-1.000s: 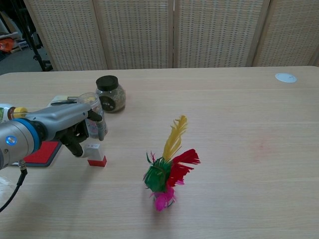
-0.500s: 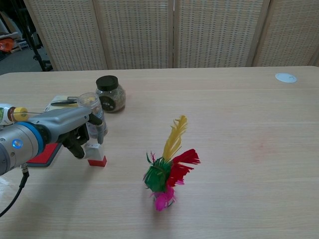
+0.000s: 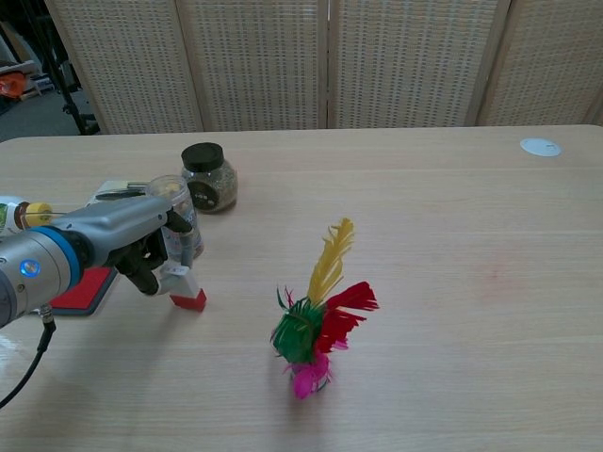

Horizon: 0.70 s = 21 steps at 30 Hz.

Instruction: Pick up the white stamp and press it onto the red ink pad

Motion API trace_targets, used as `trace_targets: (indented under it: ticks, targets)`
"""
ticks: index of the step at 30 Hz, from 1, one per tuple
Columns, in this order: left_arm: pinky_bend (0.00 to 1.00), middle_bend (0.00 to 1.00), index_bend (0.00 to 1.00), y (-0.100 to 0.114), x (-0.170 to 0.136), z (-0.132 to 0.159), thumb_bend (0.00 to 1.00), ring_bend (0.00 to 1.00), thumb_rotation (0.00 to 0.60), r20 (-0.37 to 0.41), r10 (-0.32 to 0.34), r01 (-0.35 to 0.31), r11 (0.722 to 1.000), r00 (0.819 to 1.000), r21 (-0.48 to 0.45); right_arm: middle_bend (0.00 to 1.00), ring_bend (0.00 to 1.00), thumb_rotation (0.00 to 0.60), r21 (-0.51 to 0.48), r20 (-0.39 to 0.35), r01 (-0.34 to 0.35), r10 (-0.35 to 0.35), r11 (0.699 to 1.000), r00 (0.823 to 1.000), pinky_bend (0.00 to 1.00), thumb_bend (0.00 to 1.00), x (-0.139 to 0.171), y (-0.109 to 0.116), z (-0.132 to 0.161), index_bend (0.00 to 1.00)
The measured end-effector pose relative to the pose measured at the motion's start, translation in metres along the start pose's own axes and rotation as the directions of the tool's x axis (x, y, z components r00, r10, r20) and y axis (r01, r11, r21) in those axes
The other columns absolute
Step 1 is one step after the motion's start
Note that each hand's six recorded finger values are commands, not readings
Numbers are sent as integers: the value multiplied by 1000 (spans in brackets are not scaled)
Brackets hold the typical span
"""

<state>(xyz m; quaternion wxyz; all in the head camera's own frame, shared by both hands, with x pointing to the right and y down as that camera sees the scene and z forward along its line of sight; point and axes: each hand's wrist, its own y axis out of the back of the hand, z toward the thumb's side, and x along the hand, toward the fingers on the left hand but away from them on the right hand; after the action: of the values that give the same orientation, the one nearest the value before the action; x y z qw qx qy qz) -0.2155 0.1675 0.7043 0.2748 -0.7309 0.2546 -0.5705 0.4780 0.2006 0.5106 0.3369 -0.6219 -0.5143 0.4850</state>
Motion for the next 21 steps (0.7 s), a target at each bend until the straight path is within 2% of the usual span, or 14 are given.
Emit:
trace_targets:
  ticks: [10, 17, 21]
  targets:
    - [926, 1000, 578, 35, -18, -14, 393, 984, 600, 5, 23, -24, 999, 1000, 27, 0, 0, 600, -3, -2, -3, 3, 1000, 1000, 0, 0, 1, -1, 1, 5]
    - [926, 1000, 581, 68, -34, -64, 397, 984, 600, -79, 24, -14, 992, 997, 122, 0, 0, 600, -8, -7, 4, -4, 1000, 1000, 0, 0, 1, 0, 2, 5]
    - [926, 1000, 581, 69, -39, -93, 398, 984, 600, -119, 10, 1, 995, 993, 97, 0, 0, 600, -9, -8, 3, -3, 1000, 1000, 0, 0, 1, 0, 3, 5]
